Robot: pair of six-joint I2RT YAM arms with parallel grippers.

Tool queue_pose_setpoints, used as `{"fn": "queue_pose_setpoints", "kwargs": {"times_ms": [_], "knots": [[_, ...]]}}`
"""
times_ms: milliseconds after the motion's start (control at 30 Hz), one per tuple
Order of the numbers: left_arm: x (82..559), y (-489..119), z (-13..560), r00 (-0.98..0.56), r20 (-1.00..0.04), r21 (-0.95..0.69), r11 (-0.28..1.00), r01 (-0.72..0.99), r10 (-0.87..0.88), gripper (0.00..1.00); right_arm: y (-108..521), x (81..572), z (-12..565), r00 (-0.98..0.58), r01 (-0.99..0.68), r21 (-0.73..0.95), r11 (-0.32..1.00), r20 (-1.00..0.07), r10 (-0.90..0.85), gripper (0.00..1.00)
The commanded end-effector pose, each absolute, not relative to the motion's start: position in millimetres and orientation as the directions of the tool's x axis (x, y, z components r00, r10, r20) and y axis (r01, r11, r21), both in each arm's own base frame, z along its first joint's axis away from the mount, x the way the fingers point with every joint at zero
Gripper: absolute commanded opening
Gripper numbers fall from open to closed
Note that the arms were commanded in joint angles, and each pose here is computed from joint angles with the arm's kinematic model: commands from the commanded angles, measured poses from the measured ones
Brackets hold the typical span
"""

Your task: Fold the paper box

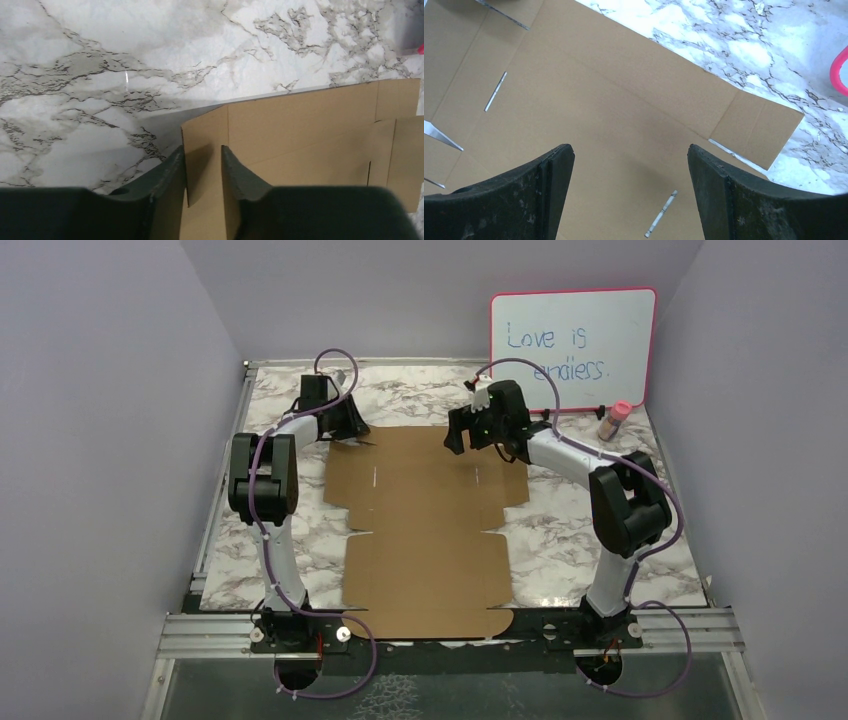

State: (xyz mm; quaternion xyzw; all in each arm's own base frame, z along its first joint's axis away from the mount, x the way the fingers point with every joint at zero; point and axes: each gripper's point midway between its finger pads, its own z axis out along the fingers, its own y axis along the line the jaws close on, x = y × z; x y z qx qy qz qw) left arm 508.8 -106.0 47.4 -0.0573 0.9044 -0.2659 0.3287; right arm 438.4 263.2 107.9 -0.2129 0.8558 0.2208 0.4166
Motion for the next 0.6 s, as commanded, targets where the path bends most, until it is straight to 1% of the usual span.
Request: {"fn": "queue_pose_setpoints", "kwargs": {"times_ms": [0, 100, 300, 400, 567], "knots": [[514.3, -110.1, 67.2, -0.753, -0.62, -0.515, 0.838, 0.18, -0.219, 0.26, 268.1, 447.7, 116.3, -0.524, -0.587, 0.195, 0.786, -0.831, -0.185, 0.89], [511.4, -113.9, 74.8, -0.74, -0.641, -0.519, 0.826, 0.22, -0.206, 0.21, 271.0, 449.1, 119.2, -0.512, -0.607, 0.192, 0.772, -0.837, -0.195, 0.89], [504.6, -116.6, 85.3, -0.706, -0.687, -0.499, 0.817, 0.288, -0.171, 0.04, 272.8, 450.9, 126.8, -0.482, -0.653, 0.148, 0.743, -0.838, -0.256, 0.89], [500.5, -117.9, 90.8, -0.694, -0.704, -0.485, 0.815, 0.317, -0.149, 0.0, 276.3, 450.9, 135.4, -0.451, -0.69, 0.128, 0.713, -0.845, -0.285, 0.9], [495.9, -120.7, 112.0, -0.636, -0.762, -0.447, 0.809, 0.381, -0.122, 0.0, 279.0, 453.3, 148.0, -0.396, -0.749, 0.082, 0.658, -0.852, -0.343, 0.9]]}}
